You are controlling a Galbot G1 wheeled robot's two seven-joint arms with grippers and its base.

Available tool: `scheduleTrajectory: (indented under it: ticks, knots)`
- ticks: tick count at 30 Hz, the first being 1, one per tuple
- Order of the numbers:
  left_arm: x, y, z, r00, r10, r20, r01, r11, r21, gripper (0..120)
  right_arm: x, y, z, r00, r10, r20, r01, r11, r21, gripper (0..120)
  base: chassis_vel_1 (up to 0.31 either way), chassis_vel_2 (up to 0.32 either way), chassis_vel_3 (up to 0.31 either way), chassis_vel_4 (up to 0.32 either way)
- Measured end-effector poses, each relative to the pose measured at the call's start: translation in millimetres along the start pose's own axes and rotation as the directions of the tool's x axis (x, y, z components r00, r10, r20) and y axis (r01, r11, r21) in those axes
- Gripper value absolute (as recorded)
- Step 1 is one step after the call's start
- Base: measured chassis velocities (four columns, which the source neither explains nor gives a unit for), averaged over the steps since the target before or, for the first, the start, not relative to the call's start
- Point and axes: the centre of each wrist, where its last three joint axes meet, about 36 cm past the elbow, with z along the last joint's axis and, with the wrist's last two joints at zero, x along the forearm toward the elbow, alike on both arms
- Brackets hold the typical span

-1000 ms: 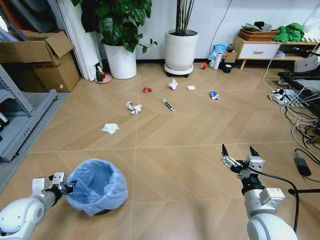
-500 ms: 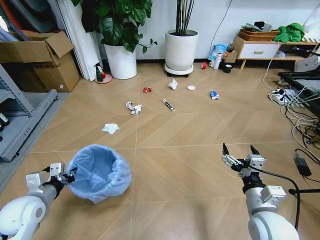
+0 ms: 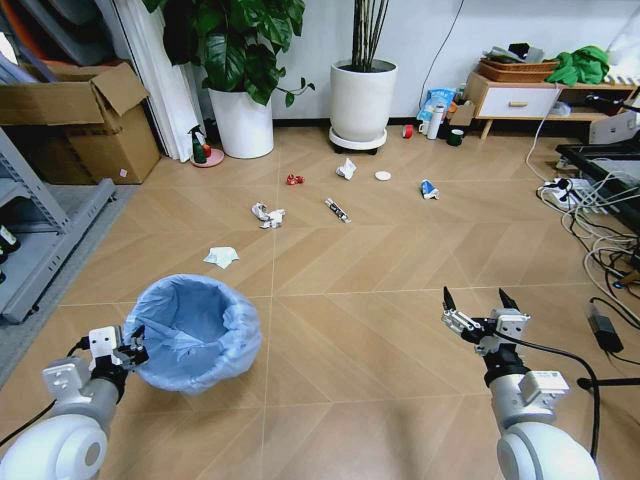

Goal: Pick up the trash bin and place the garbage on the floor into it.

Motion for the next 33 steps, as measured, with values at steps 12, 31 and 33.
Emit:
scheduleTrajectory:
  ticks: [12,31,33]
  knots:
    - [2.2,-2.0,-0.5,0.999,0.030,0.015,-0.030,0.999,-0.013,0,2.0,0.5,-1.1,1.000,0.000,0.008,0.000,1.000,-0.001,100,0.078,0.169,-0.090,-0.164]
    - [1.2,-2.5,0.2,0.999,0.041,0.018,-0.040,0.999,-0.019,0,2.1,2.4,1.0,1.000,-0.008,0.005,0.008,1.000,-0.005,100,0.013,0.152,-0.015,-0.158]
    - [1.2,-3.1,0.8,0.999,0.045,0.018,-0.044,0.999,-0.018,0,2.1,2.4,1.6,1.000,-0.008,0.004,0.008,1.000,-0.006,100,-0.038,0.156,0.029,-0.163]
